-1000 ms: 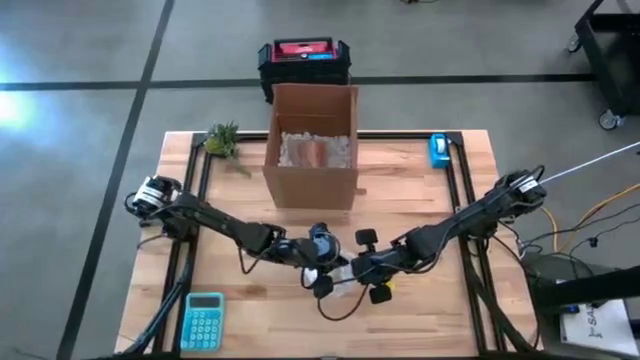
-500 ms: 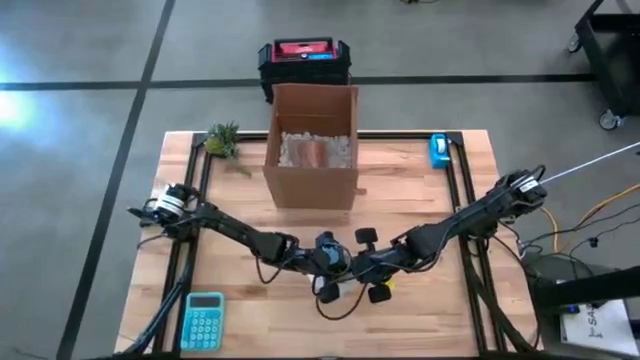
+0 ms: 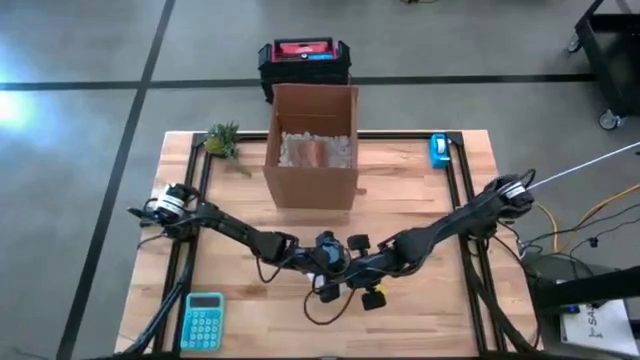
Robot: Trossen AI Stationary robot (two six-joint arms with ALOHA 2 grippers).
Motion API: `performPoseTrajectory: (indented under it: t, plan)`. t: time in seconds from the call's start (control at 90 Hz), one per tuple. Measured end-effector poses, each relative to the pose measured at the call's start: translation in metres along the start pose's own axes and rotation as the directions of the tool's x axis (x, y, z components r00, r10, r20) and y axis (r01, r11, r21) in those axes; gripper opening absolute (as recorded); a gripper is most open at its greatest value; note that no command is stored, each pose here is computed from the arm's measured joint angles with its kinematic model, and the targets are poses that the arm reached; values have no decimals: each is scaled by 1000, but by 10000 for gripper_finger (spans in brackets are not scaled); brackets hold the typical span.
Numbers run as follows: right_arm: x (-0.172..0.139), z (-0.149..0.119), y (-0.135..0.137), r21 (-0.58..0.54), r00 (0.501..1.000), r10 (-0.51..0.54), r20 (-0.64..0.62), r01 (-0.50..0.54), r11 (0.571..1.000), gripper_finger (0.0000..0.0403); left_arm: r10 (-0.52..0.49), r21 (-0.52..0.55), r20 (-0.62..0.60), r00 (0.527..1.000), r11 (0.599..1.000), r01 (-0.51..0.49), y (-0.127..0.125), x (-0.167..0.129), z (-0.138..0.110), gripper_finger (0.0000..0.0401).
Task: Wrap mug
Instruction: Wrap the yellow mug with bubble wrap
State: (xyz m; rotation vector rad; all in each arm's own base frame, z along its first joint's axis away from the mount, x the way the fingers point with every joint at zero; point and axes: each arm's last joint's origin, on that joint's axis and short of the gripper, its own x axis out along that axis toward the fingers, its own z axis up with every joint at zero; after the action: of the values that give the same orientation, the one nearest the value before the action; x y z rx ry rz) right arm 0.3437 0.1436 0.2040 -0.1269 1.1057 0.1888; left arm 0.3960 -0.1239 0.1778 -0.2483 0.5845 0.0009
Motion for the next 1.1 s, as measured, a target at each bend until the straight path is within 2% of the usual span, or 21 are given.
performPoseTrajectory:
  t: [0.178, 0.456, 0.756, 0.911, 1.1]
  plan:
    - [4, 4, -4, 4, 999, -17, -43, 17, 1000, 18, -2, 6, -21, 1000, 1000, 2, -2, -14, 5, 0]
    - [3, 4, -7, -25, 998, -25, -50, 23, 999, 18, 11, 23, -97, 995, 1000, -9, -9, -62, 22, 0]
    - [7, 8, -17, -14, 999, -50, -17, 50, 999, 18, 70, 32, -161, 984, 997, -66, -1, -38, -1, 0]
    - [-6, 16, -18, -21, 998, -54, -39, 53, 998, 18, 69, 38, -159, 985, 997, -63, -1, -36, -2, 0]
    - [-29, 27, -29, -27, 980, -198, -29, 197, 980, 18, 53, 47, -149, 987, 998, -46, -2, -38, 1, 0]
